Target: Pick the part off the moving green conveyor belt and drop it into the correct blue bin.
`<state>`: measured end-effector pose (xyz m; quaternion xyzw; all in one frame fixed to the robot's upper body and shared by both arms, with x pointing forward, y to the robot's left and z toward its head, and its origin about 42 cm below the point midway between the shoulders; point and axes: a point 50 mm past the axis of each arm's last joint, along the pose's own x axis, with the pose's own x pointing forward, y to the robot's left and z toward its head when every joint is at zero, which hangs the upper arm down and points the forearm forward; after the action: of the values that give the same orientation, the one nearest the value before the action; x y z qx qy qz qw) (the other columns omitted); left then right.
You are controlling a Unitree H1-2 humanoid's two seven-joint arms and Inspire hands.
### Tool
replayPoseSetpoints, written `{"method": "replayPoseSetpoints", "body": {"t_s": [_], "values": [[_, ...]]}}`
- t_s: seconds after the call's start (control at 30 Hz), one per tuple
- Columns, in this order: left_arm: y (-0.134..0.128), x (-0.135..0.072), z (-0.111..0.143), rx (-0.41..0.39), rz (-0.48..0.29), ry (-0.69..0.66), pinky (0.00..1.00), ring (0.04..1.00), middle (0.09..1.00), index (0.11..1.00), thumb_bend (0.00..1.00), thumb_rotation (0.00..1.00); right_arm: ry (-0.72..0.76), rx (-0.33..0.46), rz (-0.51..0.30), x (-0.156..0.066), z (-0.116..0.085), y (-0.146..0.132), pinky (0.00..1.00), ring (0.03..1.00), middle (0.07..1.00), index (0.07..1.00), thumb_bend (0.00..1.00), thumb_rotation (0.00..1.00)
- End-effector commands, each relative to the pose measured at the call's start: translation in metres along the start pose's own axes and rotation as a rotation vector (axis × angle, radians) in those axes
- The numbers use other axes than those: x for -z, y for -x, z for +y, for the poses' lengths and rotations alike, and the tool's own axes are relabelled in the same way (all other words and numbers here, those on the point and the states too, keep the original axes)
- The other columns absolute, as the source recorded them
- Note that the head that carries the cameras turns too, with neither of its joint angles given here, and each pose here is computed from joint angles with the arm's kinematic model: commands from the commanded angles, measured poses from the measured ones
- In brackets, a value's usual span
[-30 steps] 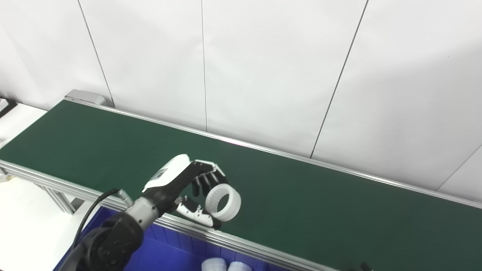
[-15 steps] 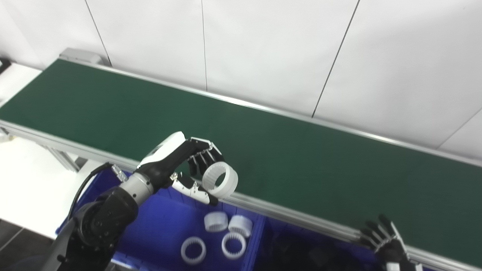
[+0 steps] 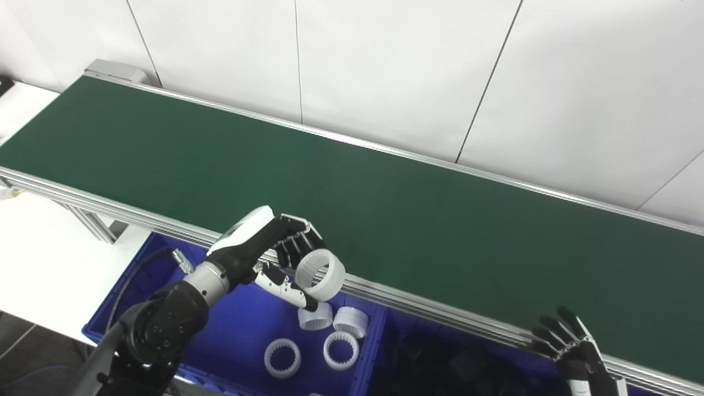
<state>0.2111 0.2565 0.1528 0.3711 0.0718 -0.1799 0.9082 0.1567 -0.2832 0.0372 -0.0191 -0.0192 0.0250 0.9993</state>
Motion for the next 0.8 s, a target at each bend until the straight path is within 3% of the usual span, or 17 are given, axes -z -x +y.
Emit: {"method": "replayPoseSetpoints", "body": {"t_s": [0.0, 0.2, 0.53, 0.77], "values": [[-0.002, -0.001, 0.004, -0.041, -0.019, -0.044, 0.43, 0.456, 0.5, 0.475, 0.48, 0.0, 0.007, -0.002, -0.062, -0.012, -0.002, -0.005, 0.68, 0.748, 0.795, 0.874, 0.72, 0.82], [-0.013, 0.026, -0.017, 0.058, 0.087, -0.05, 0.4, 0.439, 0.51, 0.496, 0.48, 0.0, 0.007, -0.007, -0.065, -0.011, -0.002, -0.005, 0.69, 0.751, 0.795, 0.876, 0.71, 0.82], [-0.026, 0.075, -0.06, 0.149, 0.165, -0.048, 0.35, 0.422, 0.49, 0.526, 0.47, 0.0, 0.003, -0.006, -0.068, -0.012, -0.003, -0.005, 0.68, 0.746, 0.791, 0.871, 0.72, 0.8], [-0.026, 0.088, -0.077, 0.207, 0.192, -0.093, 0.37, 0.409, 0.477, 0.533, 0.47, 0.0, 0.013, -0.012, -0.071, -0.012, -0.003, -0.005, 0.68, 0.749, 0.795, 0.878, 0.71, 0.82]]}}
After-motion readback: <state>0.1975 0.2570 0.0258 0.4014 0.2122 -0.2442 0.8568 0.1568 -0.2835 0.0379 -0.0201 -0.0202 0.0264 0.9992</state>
